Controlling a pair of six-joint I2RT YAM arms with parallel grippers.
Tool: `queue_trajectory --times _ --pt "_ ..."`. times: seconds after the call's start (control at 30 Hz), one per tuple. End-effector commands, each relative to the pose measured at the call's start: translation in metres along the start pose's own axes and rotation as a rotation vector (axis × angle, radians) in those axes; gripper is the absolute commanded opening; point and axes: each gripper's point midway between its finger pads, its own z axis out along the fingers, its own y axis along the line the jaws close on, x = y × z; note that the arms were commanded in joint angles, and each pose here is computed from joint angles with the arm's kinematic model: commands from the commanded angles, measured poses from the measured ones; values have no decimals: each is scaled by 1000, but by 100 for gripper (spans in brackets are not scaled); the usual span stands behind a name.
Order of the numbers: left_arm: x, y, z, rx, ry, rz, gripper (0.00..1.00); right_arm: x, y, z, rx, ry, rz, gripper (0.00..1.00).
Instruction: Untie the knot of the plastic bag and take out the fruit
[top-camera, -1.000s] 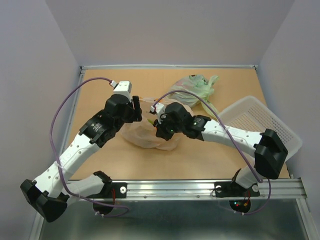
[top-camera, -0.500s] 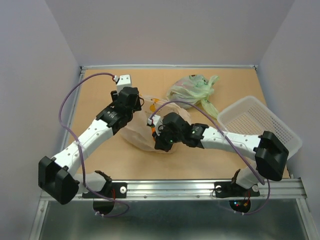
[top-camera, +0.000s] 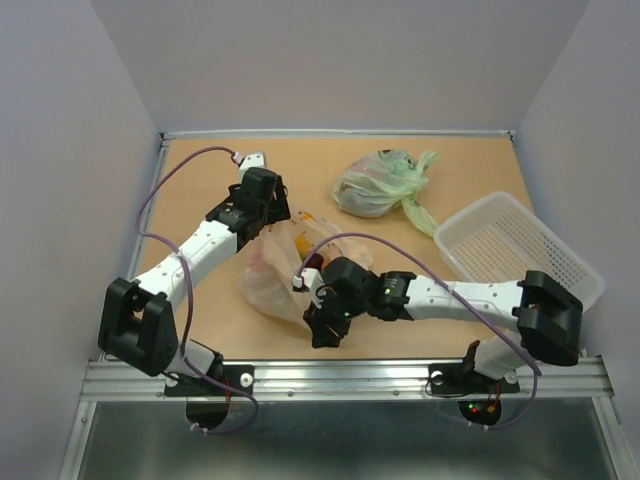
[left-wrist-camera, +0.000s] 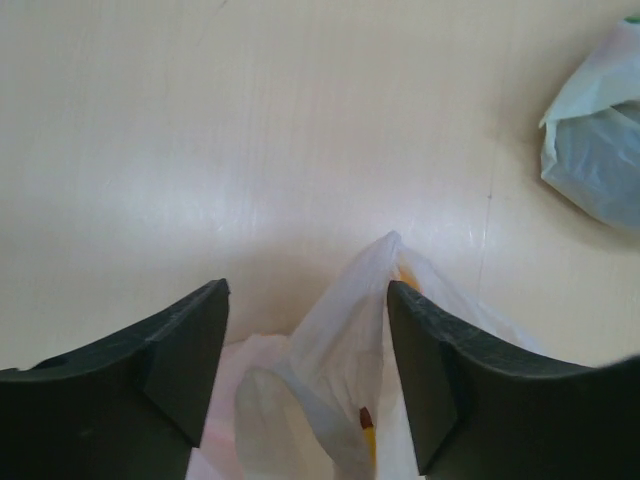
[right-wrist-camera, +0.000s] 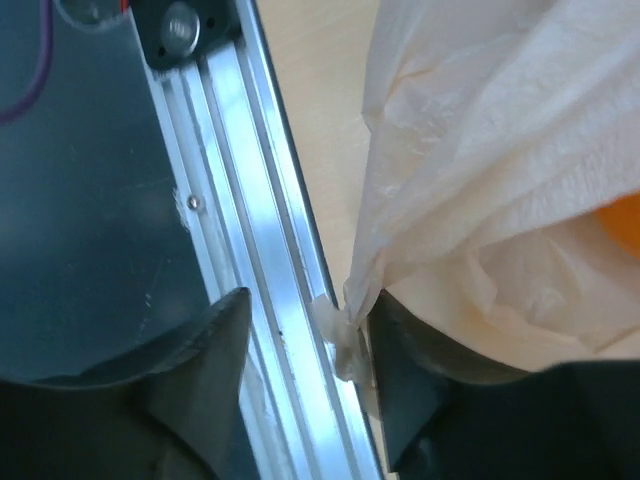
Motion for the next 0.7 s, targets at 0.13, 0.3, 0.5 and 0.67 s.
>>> queue_trajectory --times 0.13,0.3,0.5,0.67 --pt "-82 -5 -87 86 -149 62 90 -133 20 -77 145 -371 -106 80" --pt "-94 10 -132 90 -188 20 92 -169 -4 -124 383 -504 -85 87" --pt "-57 18 -152 103 -126 -37 92 -169 -66 -161 755 -567 20 87" --pt "-9 -13 -145 167 -37 -44 92 -152 -110 -171 942 -539 88 89"
